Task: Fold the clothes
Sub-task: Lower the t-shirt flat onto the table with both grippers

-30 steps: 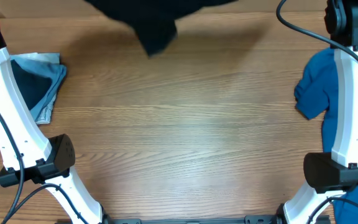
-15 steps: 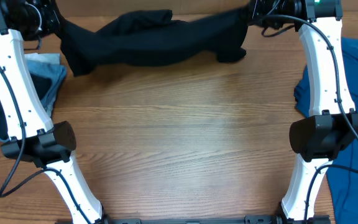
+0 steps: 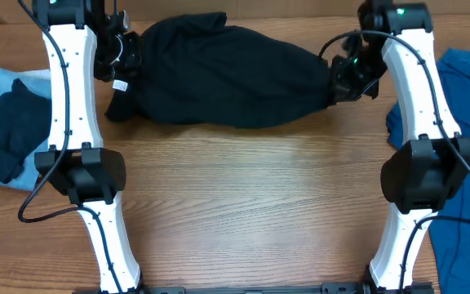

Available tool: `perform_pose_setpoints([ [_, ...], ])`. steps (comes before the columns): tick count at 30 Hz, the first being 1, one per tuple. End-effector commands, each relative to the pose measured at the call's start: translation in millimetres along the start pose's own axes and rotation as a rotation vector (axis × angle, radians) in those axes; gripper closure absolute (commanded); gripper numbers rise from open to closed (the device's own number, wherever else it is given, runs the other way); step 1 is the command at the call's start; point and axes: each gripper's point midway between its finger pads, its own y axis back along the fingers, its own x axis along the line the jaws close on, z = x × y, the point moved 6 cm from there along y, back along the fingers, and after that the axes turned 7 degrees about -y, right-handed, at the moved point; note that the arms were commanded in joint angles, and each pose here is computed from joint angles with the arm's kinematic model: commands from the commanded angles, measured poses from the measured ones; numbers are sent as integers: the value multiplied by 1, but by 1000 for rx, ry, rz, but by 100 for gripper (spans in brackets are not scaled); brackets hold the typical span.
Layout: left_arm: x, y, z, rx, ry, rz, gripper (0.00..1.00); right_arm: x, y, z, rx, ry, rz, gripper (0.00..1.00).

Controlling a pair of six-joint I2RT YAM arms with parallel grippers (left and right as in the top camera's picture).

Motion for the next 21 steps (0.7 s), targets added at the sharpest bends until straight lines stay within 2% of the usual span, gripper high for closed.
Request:
perform_pose_setpoints([
  [1,5,-27,-11,110,36,24,96,-18,-29,-12,79,-26,-54,96],
  [6,17,-70,-41,310,76,112,96,-44,-64,-34,213,-65,-166,96],
  [11,17,-94,-64,433,75,135,96,-72,-87,-48,285,-102,-255,96],
  [15,5,-105,-78,494,42,144,96,-99,-96,-35,237,-151,-249,96],
  [19,-2,-104,-96,538,-3,207,96,-102,-97,-24,185,-129,-226,96],
  [20,-2,-101,-102,546,-3,209,96,-101,-98,-21,173,-125,-223,89],
  [21,-1,-97,-109,558,0,211,96,-101,-98,-19,159,-122,-219,66],
])
